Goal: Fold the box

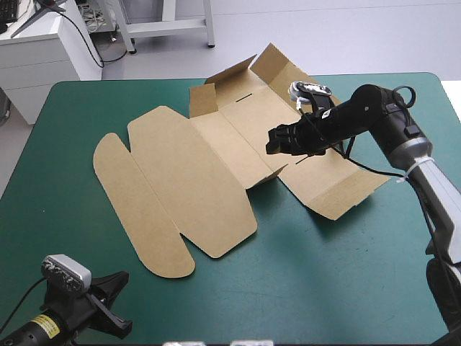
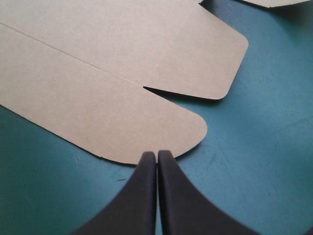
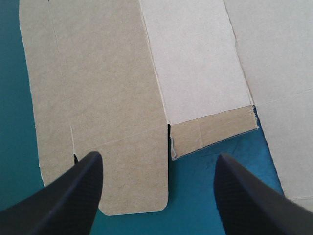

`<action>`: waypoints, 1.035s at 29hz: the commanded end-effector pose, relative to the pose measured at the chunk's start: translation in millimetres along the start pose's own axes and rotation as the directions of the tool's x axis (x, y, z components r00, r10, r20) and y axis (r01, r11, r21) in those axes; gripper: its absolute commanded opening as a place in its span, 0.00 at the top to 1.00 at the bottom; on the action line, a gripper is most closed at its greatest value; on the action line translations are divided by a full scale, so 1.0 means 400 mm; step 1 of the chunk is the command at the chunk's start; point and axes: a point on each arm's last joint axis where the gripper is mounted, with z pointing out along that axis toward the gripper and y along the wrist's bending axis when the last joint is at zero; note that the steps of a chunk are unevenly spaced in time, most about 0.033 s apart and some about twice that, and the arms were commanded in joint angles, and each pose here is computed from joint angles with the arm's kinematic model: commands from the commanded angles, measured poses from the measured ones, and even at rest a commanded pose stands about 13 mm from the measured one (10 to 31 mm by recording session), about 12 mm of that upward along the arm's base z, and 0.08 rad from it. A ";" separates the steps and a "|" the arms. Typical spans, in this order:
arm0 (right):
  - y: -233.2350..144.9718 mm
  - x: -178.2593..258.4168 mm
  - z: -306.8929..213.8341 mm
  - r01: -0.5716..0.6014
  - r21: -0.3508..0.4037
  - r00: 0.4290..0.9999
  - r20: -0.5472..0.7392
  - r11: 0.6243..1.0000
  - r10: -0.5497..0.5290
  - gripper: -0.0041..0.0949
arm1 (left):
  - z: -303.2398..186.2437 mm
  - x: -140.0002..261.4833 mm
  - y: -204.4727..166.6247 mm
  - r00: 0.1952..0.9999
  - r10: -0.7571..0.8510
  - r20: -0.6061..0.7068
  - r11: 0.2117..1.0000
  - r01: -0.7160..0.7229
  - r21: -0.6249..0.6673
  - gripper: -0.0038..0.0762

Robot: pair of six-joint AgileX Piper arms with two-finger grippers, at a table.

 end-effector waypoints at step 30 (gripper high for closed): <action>-0.087 -0.025 0.210 -0.573 0.028 0.807 -0.150 0.819 0.571 0.35 | -0.009 -0.031 -0.008 0.997 -0.021 0.074 0.999 0.019 0.030 0.96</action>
